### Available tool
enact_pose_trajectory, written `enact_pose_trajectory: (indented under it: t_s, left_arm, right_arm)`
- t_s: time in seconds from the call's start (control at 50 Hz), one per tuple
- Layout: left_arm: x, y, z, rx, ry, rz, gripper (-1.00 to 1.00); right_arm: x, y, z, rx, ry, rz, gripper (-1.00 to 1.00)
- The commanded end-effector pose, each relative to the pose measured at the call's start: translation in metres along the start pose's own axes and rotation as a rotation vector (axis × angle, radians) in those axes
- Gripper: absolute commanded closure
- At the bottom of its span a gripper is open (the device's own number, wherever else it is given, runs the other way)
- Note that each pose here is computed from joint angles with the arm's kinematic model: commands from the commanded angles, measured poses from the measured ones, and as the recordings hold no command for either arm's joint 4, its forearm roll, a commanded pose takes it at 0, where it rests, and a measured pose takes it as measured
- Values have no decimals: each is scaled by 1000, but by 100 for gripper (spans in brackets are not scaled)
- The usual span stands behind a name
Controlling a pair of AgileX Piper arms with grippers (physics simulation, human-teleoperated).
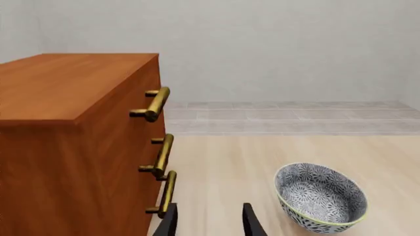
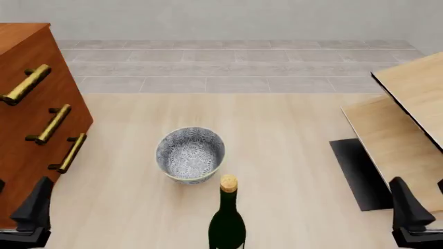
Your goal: Put the wine bottle on the wine rack.
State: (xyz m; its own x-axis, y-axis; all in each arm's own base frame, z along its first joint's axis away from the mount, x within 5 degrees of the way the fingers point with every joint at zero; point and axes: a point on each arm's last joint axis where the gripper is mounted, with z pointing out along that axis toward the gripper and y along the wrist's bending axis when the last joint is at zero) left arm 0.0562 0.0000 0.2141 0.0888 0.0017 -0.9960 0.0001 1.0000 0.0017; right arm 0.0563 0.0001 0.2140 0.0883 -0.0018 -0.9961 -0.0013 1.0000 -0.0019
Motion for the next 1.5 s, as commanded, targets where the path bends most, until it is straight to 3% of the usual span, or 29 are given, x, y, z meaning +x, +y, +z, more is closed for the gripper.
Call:
enact_pose_trajectory:
  t_s: [0.02, 0.26, 0.56, 0.68, 0.78, 0.82, 1.12, 1.28, 1.5]
  left_arm:
    - [-4, 0, 1, 0, -9, 11, -100]
    - [-7, 0, 3, 2, -11, 26, -100]
    - [-2, 0, 5, 3, 1, 49, -100]
    - [-1, 0, 4, 2, 1, 48, -100]
    - [-1, 0, 4, 2, 3, 49, -100]
    - [-1, 0, 4, -1, 5, 45, -100]
    - [-1, 0, 5, -2, 5, 49, -100]
    - [0, 1, 4, -14, 6, 52, -100]
    - [0, 0, 5, -7, 5, 60, -100]
  right_arm:
    - [-2, 0, 2, 0, 2, -14, -100]
    - [-2, 1, 8, -14, 14, -28, -100]
    - [-21, 5, 33, -56, 59, -33, -100]
    - [-27, 10, 37, -114, 49, -32, -100]
    - [-34, 19, 37, -210, 37, -24, -100]
    - [-35, 22, 37, -242, 35, -46, -100]
    - [-42, 34, 37, -363, 64, -30, -100]
    - [-42, 49, 40, -488, 82, -54, -100]
    - [-40, 58, 42, -560, 98, -41, -100]
